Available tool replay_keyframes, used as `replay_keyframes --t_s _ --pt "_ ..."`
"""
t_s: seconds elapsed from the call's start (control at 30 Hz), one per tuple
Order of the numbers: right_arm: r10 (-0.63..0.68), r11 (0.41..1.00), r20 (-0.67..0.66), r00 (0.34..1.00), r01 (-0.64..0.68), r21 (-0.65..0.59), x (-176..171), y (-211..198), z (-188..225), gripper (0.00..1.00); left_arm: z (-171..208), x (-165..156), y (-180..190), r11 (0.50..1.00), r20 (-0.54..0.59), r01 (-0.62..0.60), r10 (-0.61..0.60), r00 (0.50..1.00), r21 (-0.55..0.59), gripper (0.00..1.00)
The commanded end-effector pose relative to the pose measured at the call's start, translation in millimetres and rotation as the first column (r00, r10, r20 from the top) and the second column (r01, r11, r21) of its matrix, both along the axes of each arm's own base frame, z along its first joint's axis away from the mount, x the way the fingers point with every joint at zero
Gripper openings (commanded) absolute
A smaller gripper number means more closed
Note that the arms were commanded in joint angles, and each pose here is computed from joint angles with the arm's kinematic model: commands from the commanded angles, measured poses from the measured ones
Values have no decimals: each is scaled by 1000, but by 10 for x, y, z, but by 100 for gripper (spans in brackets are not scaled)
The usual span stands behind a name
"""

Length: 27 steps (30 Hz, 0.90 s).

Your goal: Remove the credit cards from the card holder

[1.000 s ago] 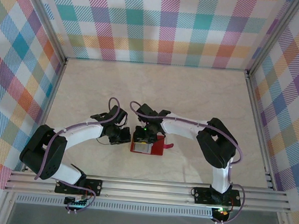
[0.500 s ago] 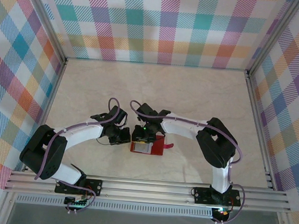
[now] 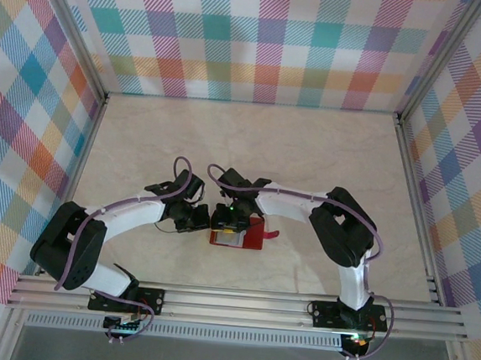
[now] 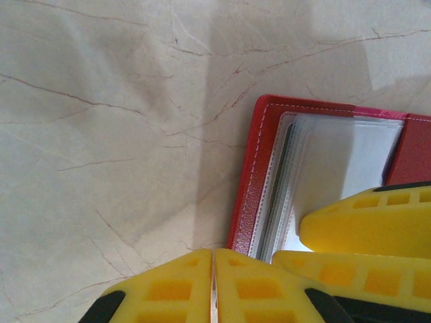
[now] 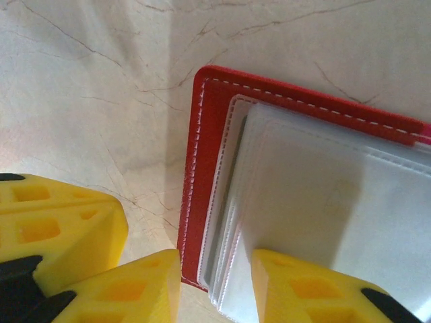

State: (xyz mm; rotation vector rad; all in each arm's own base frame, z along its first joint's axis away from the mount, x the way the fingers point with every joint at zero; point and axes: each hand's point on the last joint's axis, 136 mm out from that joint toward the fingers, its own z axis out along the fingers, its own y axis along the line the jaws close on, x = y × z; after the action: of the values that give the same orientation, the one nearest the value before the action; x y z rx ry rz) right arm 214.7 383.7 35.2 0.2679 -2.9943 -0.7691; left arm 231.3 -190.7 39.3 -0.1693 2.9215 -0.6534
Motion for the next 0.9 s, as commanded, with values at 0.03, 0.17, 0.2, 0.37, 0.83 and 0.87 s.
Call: replay_keyframes --t_s 0.03,0.17,0.2,0.37,0.83,0.87 --pt "-15 998 -7 1000 14 -63 -69 -142 -79 38 -9 -3 -4 1000 -3 3 -3 1000 -8 10" --pt "-20 995 5 1000 20 -97 -75 -226 -85 39 -13 3 -7 1000 -3 5 -5 1000 -5 11" --pt "-21 994 12 1000 22 -109 -68 -253 -80 40 -14 12 -6 1000 -2 3 -3 1000 -4 10" --pt "-16 987 38 999 22 -160 -66 -367 -31 41 0 19 -8 1000 0 4 -4 1000 -4 10" --pt "-12 939 109 994 49 -341 -37 -721 66 50 18 21 -8 1000 5 6 -6 1000 -7 11" --pt "-16 936 118 993 56 -348 -31 -750 90 50 25 28 -11 1000 6 5 -5 1000 -8 10"
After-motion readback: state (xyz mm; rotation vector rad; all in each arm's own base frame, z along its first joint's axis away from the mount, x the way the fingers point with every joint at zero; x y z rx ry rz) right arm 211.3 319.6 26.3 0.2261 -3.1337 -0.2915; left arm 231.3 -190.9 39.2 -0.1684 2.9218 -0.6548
